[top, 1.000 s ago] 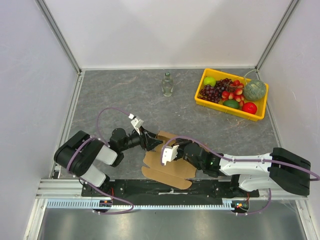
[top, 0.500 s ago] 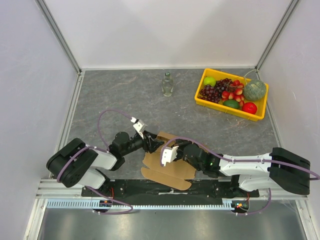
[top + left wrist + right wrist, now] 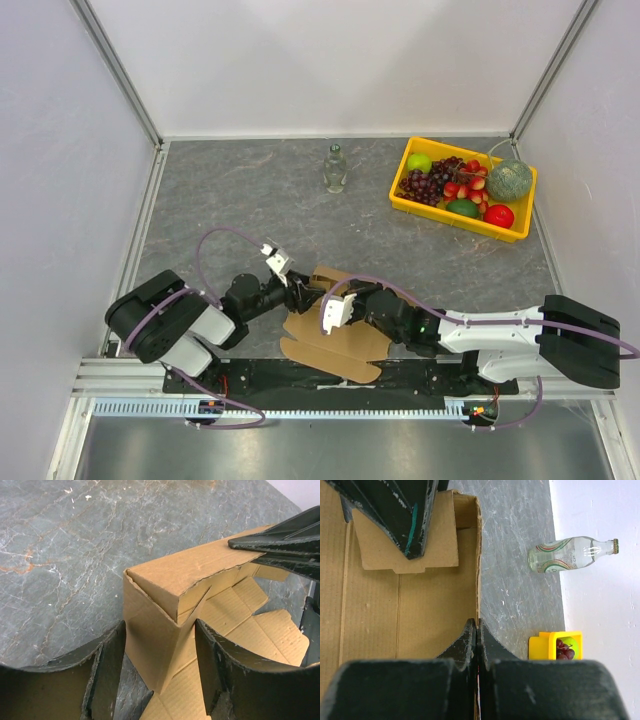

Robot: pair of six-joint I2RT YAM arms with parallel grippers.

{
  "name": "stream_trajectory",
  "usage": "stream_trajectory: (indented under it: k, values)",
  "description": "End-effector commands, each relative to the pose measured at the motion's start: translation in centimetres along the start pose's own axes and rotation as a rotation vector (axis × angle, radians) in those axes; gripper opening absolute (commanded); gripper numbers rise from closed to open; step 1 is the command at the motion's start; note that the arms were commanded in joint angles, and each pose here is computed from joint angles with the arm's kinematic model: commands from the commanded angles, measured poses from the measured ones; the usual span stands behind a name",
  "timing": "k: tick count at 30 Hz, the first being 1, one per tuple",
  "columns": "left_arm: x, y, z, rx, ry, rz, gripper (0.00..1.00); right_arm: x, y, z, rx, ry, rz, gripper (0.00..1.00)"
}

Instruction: Fold the paper box

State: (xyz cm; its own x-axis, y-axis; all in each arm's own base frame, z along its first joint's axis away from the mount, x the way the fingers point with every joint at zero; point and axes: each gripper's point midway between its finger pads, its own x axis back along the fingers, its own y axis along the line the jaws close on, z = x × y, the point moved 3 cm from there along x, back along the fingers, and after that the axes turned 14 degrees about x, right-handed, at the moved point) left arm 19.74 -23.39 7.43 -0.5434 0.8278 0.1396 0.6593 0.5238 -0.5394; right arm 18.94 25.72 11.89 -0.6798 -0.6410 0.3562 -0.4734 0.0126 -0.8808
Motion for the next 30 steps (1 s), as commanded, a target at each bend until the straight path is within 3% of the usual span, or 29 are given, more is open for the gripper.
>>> stream_trajectory:
  k: [1, 15, 21, 30]
  values:
    - [-0.4, -0.7, -1.8, -0.092, -0.110, 0.039, 0.62, 0.2, 0.2, -0.8, -0.026, -0.033, -0.003, 0.02]
    - [-0.7, -1.3, -1.9, -0.154, -0.165, -0.014, 0.55, 0.4, 1.4, -1.7, -0.004, -0.044, -0.026, 0.17]
    - [-0.8, -1.2, -1.7, -0.176, -0.184, -0.069, 0.52, 0.9, 1.3, -2.1, -0.034, -0.078, -0.014, 0.30]
    - [-1.1, -1.4, -1.3, -0.196, -0.191, -0.104, 0.44, 1.0, 1.7, -2.6, -0.056, -0.114, -0.020, 0.33]
